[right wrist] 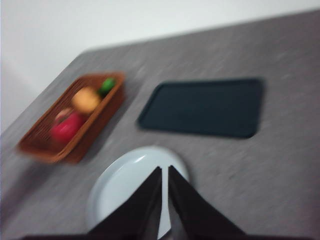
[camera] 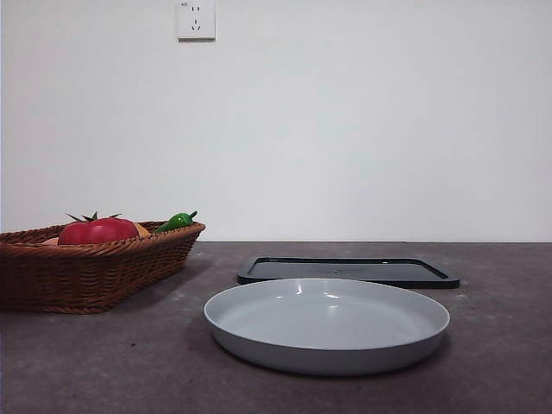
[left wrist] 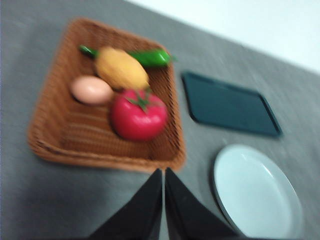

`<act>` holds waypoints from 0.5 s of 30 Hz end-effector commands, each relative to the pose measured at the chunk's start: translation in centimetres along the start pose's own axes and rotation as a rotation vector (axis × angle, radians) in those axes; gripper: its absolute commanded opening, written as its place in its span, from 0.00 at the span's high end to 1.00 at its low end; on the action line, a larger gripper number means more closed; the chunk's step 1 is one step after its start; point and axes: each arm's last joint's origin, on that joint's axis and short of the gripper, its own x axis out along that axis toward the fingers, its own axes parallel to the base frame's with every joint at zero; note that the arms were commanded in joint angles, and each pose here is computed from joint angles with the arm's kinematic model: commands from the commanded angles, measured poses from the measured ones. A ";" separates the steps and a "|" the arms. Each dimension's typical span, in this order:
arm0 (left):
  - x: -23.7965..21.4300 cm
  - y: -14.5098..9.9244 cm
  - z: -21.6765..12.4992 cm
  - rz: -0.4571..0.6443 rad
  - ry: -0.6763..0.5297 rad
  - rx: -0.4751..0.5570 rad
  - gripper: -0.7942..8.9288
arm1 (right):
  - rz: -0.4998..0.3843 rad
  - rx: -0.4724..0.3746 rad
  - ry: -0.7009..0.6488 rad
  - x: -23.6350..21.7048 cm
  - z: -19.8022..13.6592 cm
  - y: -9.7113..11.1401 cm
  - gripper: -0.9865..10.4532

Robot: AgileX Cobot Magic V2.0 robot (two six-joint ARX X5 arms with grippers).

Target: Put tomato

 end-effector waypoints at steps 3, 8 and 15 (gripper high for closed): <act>0.0 -0.9 2.0 -0.076 0.109 0.091 0.91 | 0.073 -0.050 0.119 0.1 2.1 0.9 0.90; 0.3 -1.8 3.4 -0.151 0.216 0.115 0.91 | 0.117 -0.080 0.245 0.8 3.5 1.7 0.90; 0.4 -2.8 4.2 -0.212 0.327 0.166 0.91 | 0.209 -0.122 0.379 2.3 3.9 2.6 0.90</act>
